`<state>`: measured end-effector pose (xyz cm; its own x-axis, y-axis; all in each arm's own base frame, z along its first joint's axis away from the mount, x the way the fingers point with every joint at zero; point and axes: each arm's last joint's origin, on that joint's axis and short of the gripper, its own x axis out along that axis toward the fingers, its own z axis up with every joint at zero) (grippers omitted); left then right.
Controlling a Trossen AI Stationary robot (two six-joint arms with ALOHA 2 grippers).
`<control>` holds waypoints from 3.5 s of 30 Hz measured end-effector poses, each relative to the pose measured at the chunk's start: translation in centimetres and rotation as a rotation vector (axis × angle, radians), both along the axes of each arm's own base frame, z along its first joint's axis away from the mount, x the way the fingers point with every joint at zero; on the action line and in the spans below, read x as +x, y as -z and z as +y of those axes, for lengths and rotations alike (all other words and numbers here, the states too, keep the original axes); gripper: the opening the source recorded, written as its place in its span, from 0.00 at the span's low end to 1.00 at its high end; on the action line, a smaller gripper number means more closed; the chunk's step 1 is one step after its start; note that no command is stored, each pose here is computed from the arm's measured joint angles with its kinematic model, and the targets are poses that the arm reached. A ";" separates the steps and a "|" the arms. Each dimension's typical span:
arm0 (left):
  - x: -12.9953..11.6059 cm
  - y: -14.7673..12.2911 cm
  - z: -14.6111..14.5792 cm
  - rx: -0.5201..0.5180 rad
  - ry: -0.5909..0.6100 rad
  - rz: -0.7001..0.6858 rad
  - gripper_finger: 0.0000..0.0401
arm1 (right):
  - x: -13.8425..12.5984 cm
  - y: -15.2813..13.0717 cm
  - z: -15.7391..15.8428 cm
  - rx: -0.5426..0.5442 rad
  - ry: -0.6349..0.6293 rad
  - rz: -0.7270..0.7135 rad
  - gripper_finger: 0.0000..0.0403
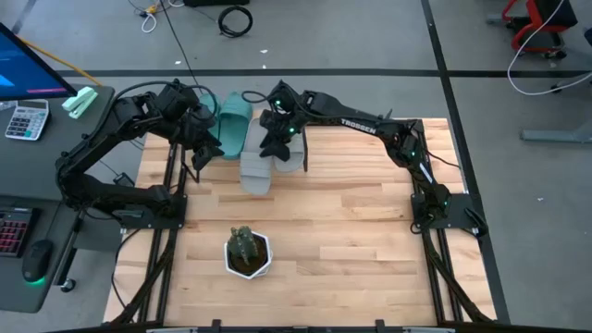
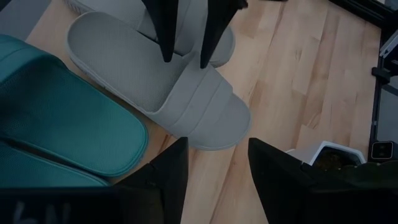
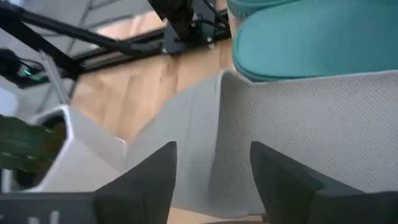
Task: Pick and place slides into the shelf
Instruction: Adjust the gray slipper
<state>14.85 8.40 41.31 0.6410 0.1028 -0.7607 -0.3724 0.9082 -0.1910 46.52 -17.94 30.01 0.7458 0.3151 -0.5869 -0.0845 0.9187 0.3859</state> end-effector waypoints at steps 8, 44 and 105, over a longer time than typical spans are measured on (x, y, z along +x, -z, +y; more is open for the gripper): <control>0.0 0.0 0.0 0.000 0.000 0.000 0.43 | 0.1 0.2 0.5 -0.049 0.000 0.026 0.51; 0.0 0.0 0.0 -0.003 -0.006 -0.003 0.43 | -0.7 -0.2 -1.6 -0.076 0.082 0.025 0.50; 0.1 -0.1 0.1 0.005 -0.007 -0.018 0.43 | 0.0 -4.4 1.2 -0.273 0.090 -0.174 0.60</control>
<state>14.99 8.49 41.44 0.6539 0.1111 -0.7484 -0.3750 0.9067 -0.1930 46.48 -16.77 34.46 0.8601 0.0919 -0.5018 -0.0413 0.9929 0.1112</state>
